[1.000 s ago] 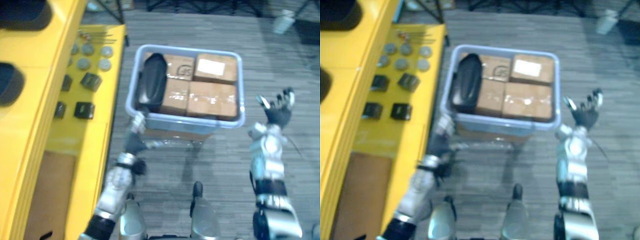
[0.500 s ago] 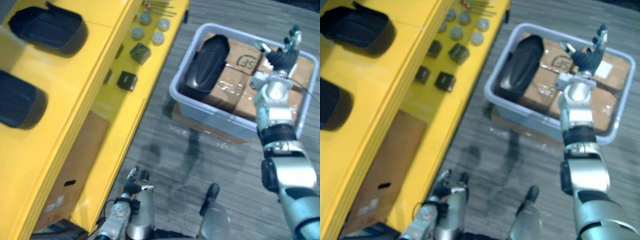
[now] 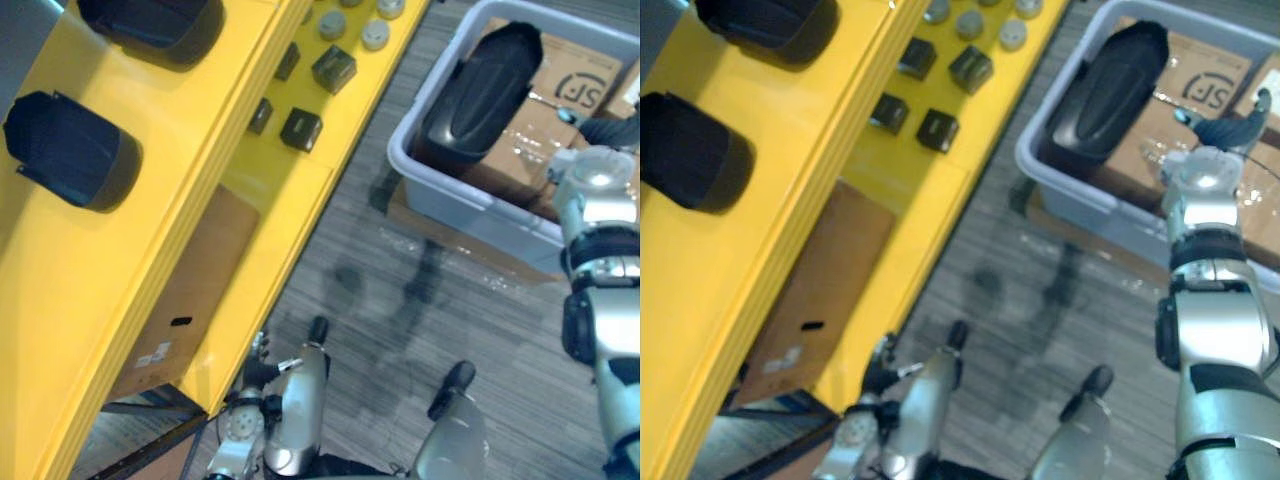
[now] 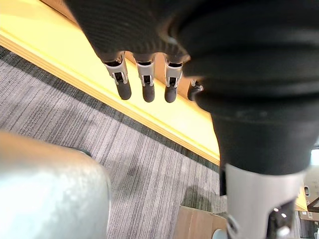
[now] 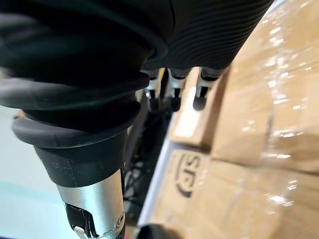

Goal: Walk over and take plastic housings, then place them on the shelf

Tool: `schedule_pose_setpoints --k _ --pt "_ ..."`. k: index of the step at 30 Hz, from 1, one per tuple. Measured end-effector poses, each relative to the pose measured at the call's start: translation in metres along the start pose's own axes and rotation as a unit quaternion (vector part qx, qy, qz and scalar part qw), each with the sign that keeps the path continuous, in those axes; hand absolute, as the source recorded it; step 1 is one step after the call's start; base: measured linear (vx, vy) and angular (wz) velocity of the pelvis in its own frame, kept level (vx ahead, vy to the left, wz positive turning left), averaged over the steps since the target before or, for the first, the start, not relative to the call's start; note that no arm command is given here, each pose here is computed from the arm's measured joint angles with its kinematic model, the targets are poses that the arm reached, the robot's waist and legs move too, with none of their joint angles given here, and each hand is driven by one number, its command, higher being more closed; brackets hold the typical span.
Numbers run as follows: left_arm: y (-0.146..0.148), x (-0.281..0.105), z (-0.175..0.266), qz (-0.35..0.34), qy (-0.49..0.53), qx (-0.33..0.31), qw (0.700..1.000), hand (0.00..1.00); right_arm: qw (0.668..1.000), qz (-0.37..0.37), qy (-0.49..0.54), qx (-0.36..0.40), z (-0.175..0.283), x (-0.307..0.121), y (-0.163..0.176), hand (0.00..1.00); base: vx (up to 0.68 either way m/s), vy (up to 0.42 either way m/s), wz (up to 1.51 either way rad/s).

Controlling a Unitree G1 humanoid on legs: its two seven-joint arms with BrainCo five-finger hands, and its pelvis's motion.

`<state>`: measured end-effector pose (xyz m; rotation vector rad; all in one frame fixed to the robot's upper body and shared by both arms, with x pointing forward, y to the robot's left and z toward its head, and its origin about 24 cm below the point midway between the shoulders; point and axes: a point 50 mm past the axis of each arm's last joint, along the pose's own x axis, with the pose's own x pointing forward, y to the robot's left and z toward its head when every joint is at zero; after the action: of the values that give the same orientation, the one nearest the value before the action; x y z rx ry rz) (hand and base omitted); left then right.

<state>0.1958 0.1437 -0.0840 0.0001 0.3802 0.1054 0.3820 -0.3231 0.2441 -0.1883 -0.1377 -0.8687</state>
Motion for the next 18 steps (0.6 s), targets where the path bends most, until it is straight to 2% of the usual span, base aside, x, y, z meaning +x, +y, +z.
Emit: schedule_pose_setpoints --k 6,9,11,15,18 --pt "0.000 -0.001 -0.004 -0.007 0.009 -0.017 1.000 0.00 1.000 -0.011 0.002 -0.013 -0.002 0.004 -0.007 0.00 -0.01 -0.015 0.10" --pt "0.000 -0.002 -0.007 -0.003 0.018 -0.031 0.999 0.00 0.999 -0.040 -0.037 -0.004 0.006 0.003 -0.010 0.00 -0.02 -0.005 0.05" --pt "-0.001 -0.002 -0.008 -0.005 0.021 -0.032 0.999 0.00 0.991 -0.094 -0.095 0.008 0.021 0.003 -0.020 0.00 -0.02 -0.007 0.08" --pt "-0.001 -0.002 -0.008 -0.007 0.022 -0.032 0.999 0.00 0.977 -0.123 -0.173 0.027 0.045 -0.002 -0.020 0.00 0.00 -0.003 0.01" --pt "-0.001 -0.002 -0.009 -0.010 0.022 -0.032 0.999 0.00 0.973 -0.127 -0.190 0.028 0.051 -0.004 -0.020 0.00 0.00 0.000 0.00"
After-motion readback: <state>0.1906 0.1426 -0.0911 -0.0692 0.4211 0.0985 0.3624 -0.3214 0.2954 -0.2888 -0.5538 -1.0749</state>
